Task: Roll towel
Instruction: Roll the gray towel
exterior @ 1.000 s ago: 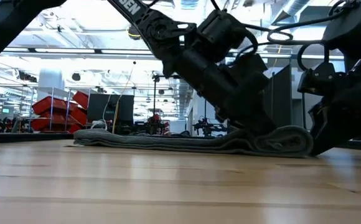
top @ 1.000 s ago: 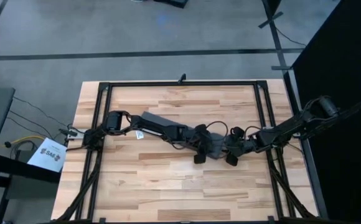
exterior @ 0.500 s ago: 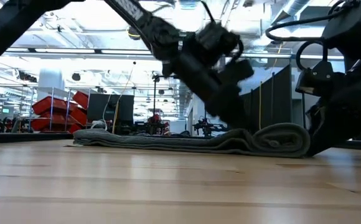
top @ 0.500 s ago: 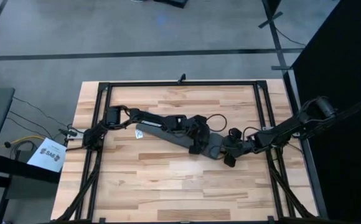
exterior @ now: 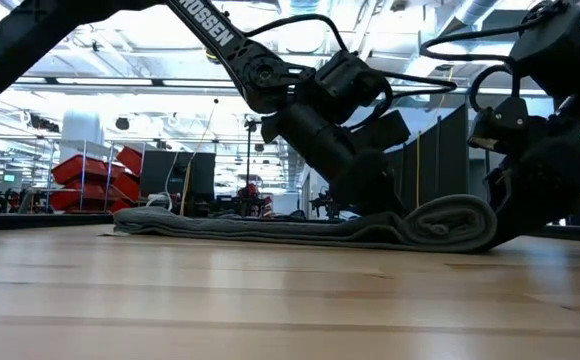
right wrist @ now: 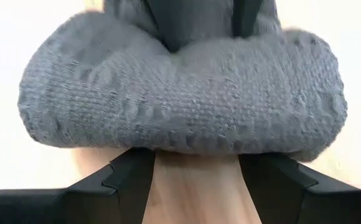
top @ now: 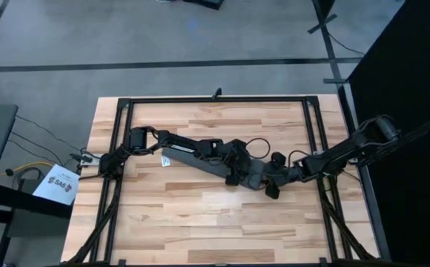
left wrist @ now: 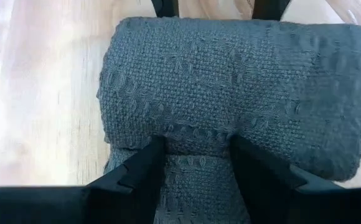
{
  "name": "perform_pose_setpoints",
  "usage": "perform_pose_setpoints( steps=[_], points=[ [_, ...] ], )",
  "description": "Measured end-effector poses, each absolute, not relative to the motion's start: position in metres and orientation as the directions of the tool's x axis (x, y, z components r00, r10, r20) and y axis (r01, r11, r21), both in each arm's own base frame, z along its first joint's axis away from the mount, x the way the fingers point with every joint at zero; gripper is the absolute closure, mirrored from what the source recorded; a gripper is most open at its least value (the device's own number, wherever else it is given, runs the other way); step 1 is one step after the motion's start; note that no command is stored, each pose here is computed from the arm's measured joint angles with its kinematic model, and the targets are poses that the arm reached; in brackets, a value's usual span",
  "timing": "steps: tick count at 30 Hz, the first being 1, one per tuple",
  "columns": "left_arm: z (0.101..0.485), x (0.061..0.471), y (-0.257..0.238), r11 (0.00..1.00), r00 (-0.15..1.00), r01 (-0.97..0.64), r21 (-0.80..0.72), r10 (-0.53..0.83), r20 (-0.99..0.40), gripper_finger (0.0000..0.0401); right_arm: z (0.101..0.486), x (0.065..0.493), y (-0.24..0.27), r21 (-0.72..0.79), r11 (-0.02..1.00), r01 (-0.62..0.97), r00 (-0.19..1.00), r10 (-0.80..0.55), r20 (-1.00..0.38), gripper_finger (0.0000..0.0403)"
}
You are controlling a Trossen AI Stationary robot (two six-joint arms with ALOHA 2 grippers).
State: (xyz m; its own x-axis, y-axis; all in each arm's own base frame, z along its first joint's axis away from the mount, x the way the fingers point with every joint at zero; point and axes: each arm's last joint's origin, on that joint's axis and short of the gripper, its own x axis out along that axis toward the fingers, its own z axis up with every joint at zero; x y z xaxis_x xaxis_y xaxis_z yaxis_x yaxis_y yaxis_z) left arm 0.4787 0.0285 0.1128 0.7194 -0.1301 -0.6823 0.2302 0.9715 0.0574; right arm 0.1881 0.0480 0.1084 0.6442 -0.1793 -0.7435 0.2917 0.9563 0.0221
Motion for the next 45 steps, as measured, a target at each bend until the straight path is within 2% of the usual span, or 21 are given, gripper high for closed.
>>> perform_pose_setpoints(
  steps=[14,30,41,45],
  points=[
    [0.128,0.479,0.025,0.977,0.661,0.211,0.014,-0.132,-0.739,0.0227,0.137,0.216,0.043,-0.061,0.972,0.229,0.715,-0.210,-0.666,0.0184],
    [0.150,0.481,0.026,0.979,0.567,0.202,0.000,-0.116,-0.816,0.0227,0.129,0.222,0.040,-0.075,0.966,0.246,0.704,-0.232,-0.672,0.0184],
    [0.165,0.472,0.028,0.976,0.411,0.216,-0.029,-0.117,-0.904,0.0227,0.124,0.233,0.038,-0.078,0.968,0.239,0.750,-0.235,-0.619,0.0184],
    [0.177,0.464,0.030,0.974,0.291,0.224,0.029,-0.038,-0.956,0.0227,0.127,0.237,0.034,-0.080,0.968,0.237,0.773,-0.237,-0.588,0.0184]
  ],
)
